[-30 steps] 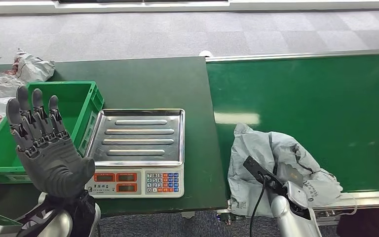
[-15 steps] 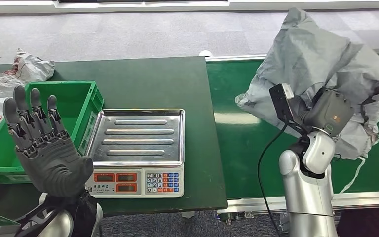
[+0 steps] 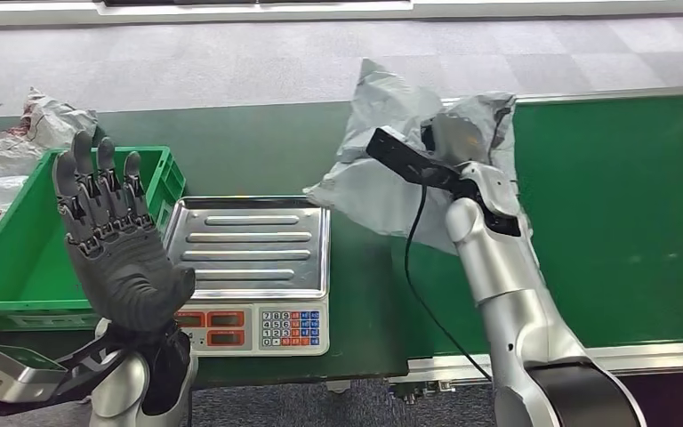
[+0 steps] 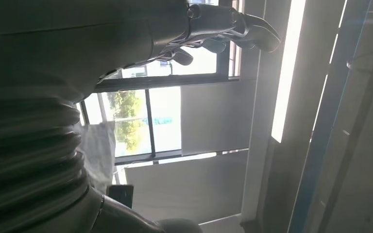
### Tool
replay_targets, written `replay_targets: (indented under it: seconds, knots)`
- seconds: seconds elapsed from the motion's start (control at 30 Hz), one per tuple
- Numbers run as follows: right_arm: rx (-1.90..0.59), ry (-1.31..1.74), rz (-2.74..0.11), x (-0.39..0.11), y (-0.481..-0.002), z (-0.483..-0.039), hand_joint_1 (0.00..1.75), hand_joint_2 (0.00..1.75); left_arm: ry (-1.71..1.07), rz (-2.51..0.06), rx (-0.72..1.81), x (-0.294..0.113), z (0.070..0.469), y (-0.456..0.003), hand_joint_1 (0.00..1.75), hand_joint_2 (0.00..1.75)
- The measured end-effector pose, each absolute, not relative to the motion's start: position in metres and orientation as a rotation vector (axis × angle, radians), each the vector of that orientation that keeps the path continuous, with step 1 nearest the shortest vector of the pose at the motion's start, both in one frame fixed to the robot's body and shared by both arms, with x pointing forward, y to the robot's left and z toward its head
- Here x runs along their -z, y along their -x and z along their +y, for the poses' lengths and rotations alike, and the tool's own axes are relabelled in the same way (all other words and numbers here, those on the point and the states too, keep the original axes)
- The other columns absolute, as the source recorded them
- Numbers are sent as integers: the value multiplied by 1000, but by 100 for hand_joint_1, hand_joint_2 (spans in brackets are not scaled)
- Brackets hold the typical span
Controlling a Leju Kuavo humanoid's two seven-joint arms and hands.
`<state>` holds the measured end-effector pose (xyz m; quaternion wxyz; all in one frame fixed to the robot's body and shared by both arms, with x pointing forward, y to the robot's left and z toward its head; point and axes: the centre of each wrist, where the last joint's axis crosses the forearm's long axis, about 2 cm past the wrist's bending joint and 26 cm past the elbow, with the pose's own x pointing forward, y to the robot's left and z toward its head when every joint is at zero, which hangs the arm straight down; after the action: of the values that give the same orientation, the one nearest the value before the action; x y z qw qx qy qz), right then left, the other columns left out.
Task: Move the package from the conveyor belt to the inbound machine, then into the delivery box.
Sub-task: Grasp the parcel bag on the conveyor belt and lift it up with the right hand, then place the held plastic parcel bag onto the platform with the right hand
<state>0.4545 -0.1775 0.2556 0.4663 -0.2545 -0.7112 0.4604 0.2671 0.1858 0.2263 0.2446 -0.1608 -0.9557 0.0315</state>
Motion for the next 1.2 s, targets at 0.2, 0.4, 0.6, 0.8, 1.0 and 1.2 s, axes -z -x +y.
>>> replay_targets:
  seconds: [0.2, 0.4, 0.6, 0.8, 1.0, 1.2]
  knots:
    - [-1317, 216, -1914, -280, -449, -106, 175, 175, 445, -2592, -83, -223, 185, -271, 0, 175]
    - [-1420, 26, -1983, -290, -435, -67, 175, 175, 443, -2583, -76, -220, 186, -271, 0, 175]
    - [-1484, -16, -1978, -284, -429, -55, 0, 175, 428, -2574, -53, -216, 188, -269, 0, 175]
    - [-1551, 63, -1887, -266, -423, -50, 0, 0, 390, -2573, -39, -213, 191, -266, 0, 175]
    - [-1591, 50, -1843, -250, -416, -45, 0, 0, 367, -2575, -39, -212, 194, -261, 0, 175]
    - [-1599, 1, -1839, -234, -410, -45, 0, 0, 349, -2580, -38, -212, 197, -258, 0, 175]
